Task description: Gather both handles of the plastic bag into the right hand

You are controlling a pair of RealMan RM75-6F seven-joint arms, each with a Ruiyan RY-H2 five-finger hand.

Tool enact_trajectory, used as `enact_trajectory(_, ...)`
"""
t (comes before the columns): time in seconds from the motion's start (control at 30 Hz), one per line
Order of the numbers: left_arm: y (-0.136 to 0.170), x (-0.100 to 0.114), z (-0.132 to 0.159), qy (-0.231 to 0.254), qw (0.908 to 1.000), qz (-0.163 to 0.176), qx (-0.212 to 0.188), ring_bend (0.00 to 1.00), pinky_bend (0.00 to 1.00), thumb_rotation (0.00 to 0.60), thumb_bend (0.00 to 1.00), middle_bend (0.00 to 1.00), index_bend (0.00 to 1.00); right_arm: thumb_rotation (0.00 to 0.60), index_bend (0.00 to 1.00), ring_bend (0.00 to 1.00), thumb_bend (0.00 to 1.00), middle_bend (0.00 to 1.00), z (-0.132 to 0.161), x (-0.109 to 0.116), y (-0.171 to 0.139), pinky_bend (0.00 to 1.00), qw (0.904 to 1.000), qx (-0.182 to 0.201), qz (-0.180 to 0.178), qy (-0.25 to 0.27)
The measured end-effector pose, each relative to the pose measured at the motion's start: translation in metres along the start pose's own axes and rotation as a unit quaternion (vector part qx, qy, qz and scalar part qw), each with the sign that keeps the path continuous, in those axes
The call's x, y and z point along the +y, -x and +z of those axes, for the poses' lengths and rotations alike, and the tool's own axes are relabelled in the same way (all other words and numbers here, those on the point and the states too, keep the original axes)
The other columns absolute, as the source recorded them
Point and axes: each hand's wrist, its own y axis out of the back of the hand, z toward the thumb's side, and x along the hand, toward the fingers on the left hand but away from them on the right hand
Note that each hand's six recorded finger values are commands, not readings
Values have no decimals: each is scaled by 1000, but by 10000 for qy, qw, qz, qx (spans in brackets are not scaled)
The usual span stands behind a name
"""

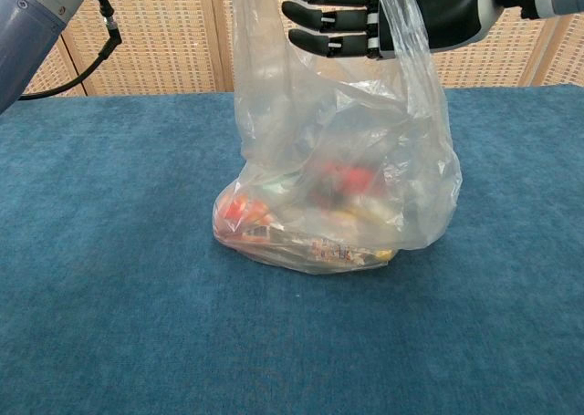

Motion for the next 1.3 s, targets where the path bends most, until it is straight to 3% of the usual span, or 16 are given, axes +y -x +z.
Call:
enact_trajectory(0.23, -2, -5, 0, 3, 10000, -76, 62, 0, 0, 600, 150, 0, 0, 600, 354, 412, 254, 483, -2, -1, 2, 370, 10000, 42, -5, -86)
enact_trajectory(0.4, -3, -7, 2, 41, 9999, -85, 96, 0, 0, 600, 149, 0, 0, 600, 366, 411, 257, 484, -4, 1, 5, 274, 9997, 113, -38, -193)
enact_trajectory(0.7, -9, -9, 7, 54, 9999, -78, 94, 0, 0, 600, 149, 0, 0, 600, 367, 392, 258, 484, -13, -2, 14, 269, 9995, 111, -52, -292)
enact_trajectory(0.8, -10, -10, 9, 20, 9999, -97, 80, 0, 0, 600, 149, 0, 0, 600, 367, 367, 259, 482, -15, -4, 17, 269, 9996, 92, -32, -276)
enact_trajectory(0.97, -10, -13, 11, 50, 9998, -134, 111, 0, 0, 600, 149, 0, 0, 600, 368, 245, 257, 465, -15, -9, 21, 249, 9997, 122, 6, -220)
enact_trajectory(1.3, -10, -15, 11, 66, 9998, -148, 141, 0, 0, 600, 150, 0, 0, 600, 368, 189, 260, 399, -12, -14, 29, 236, 9996, 260, 0, -122)
